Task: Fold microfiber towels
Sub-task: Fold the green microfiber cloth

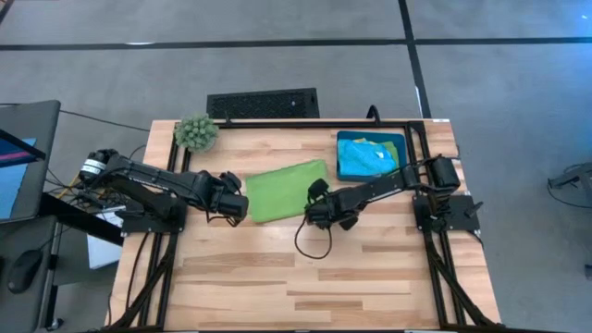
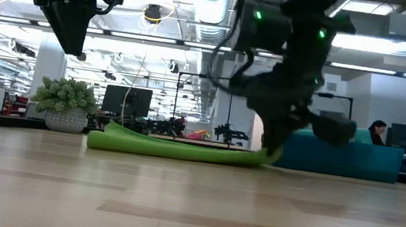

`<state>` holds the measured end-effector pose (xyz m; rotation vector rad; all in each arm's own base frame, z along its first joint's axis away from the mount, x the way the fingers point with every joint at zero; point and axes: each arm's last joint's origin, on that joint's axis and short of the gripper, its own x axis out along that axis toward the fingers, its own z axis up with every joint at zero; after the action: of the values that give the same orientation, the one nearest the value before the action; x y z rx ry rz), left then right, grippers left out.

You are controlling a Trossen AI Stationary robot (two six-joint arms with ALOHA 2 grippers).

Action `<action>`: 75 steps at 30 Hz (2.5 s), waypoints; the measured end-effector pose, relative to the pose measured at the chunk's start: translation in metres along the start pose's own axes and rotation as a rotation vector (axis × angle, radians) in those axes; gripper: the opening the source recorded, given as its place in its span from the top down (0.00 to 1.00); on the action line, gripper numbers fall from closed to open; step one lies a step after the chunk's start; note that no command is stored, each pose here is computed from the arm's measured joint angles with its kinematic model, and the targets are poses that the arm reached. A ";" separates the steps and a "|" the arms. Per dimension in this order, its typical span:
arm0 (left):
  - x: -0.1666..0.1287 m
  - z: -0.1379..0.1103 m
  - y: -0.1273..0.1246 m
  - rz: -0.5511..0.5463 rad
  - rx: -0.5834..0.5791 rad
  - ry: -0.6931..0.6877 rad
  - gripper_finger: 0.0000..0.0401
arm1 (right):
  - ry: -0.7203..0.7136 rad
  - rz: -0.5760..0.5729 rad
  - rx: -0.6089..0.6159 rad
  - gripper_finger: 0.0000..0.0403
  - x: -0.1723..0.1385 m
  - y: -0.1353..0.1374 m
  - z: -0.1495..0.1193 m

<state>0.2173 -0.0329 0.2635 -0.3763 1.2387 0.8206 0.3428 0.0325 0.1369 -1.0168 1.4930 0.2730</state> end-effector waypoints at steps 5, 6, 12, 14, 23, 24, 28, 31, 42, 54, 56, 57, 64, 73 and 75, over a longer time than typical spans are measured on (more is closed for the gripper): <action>0.000 0.000 0.000 0.002 0.000 -0.003 0.59 | -0.020 -0.020 -0.125 0.98 -0.020 -0.017 0.005; 0.000 0.000 0.000 0.004 0.000 -0.006 0.59 | -0.030 -0.030 -0.141 0.99 -0.023 -0.021 0.007; -0.001 -0.002 -0.001 0.006 0.023 -0.016 0.59 | -0.101 -0.114 -0.217 0.98 -0.049 -0.047 0.014; -0.001 -0.002 -0.002 0.005 0.027 -0.018 0.59 | -0.114 -0.136 -0.248 0.98 -0.053 -0.055 0.014; -0.003 -0.005 -0.003 0.006 0.018 -0.028 0.59 | -0.178 -0.278 -0.447 0.98 -0.055 -0.082 0.013; -0.003 -0.005 -0.004 0.005 0.016 -0.029 0.59 | -0.198 -0.288 -0.468 0.98 -0.055 -0.084 0.014; -0.003 -0.005 -0.004 0.006 0.009 -0.029 0.59 | -0.243 -0.362 -0.562 0.99 -0.057 -0.089 0.019; -0.003 -0.005 -0.003 0.008 0.008 -0.033 0.59 | -0.281 -0.436 -0.595 0.99 -0.061 -0.094 0.024; -0.003 -0.005 -0.003 0.011 -0.026 -0.040 0.59 | -0.423 -0.595 -0.663 0.99 -0.070 -0.106 0.033; -0.013 -0.010 -0.029 -0.150 0.140 -0.201 0.59 | -0.486 -0.587 -0.549 0.99 -0.069 -0.111 0.031; -0.017 -0.010 -0.039 -0.225 0.188 -0.253 0.59 | -0.489 -0.581 -0.528 0.99 -0.069 -0.112 0.030; -0.019 -0.009 -0.043 -0.257 0.204 -0.284 0.59 | -0.491 -0.578 -0.516 0.99 -0.069 -0.112 0.029; -0.024 -0.005 -0.049 -0.275 0.205 -0.390 0.59 | -0.494 -0.584 -0.509 0.99 -0.069 -0.113 0.030; -0.003 -0.009 -0.056 -0.245 0.221 -0.452 0.59 | -0.496 -0.591 -0.505 0.99 -0.070 -0.114 0.030; 0.003 -0.008 -0.060 -0.279 0.193 -0.488 0.60 | -0.496 -0.594 -0.503 0.98 -0.070 -0.114 0.030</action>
<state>0.2559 -0.0772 0.2481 -0.1704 0.7774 0.5061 0.4352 0.0163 0.2363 -1.6034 0.6369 0.4431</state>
